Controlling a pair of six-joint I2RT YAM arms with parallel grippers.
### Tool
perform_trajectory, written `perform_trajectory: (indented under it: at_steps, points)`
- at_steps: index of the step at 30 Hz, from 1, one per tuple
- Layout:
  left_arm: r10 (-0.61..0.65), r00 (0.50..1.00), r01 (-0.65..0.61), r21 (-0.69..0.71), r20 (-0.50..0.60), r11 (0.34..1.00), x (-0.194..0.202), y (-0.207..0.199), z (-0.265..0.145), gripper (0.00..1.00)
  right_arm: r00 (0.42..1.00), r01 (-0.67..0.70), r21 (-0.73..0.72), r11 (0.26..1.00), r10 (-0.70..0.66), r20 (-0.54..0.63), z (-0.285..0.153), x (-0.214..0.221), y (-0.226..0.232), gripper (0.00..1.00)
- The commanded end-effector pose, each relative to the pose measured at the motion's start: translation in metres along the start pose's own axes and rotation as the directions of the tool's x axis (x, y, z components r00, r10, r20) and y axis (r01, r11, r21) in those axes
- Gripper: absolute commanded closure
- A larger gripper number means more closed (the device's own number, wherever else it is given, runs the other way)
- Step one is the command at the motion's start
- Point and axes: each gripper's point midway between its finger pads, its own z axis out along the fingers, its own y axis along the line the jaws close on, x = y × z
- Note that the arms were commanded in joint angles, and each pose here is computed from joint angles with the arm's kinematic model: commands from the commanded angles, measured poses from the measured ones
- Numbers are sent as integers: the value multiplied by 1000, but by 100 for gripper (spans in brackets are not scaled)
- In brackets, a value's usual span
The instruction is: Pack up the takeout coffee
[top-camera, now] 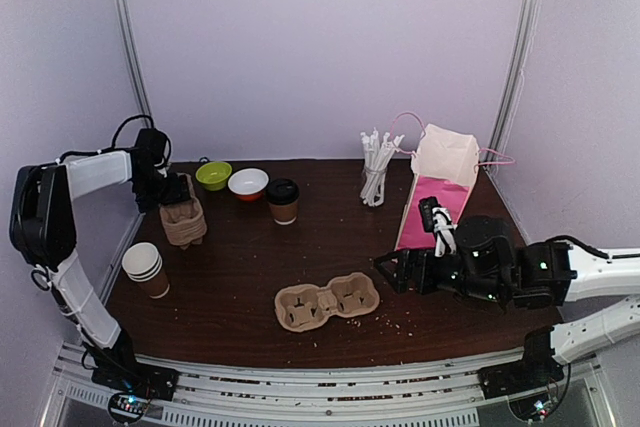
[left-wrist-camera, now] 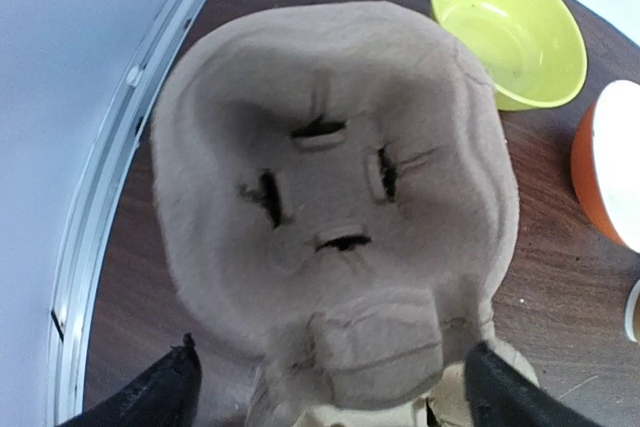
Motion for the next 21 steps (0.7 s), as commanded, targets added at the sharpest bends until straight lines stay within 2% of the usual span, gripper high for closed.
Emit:
perform_trajectory:
  at_steps: [1,6,10,13,16,21]
  points:
    - [33,995,-41,89,92,995,-23,-11,-50,2,1000,22,-52,998,-21,10,-4,-16,21,5]
    - [43,981,-84,214,189,973,-27,-36,-112,2,998,60,-59,996,-60,8,-8,-28,33,5]
    - [71,951,-165,297,301,940,-21,-68,-174,2,992,122,-27,992,-121,32,-20,-58,45,5]
    - [78,918,-231,367,388,901,-13,-91,-211,2,978,194,75,978,-199,68,-33,-92,48,5]
    - [75,890,-258,362,449,895,-12,-93,-226,2,959,238,220,946,-265,103,-52,-134,42,5]
    - [57,830,-260,295,555,919,-31,-82,-238,2,949,174,425,888,-267,169,-81,-203,16,5]
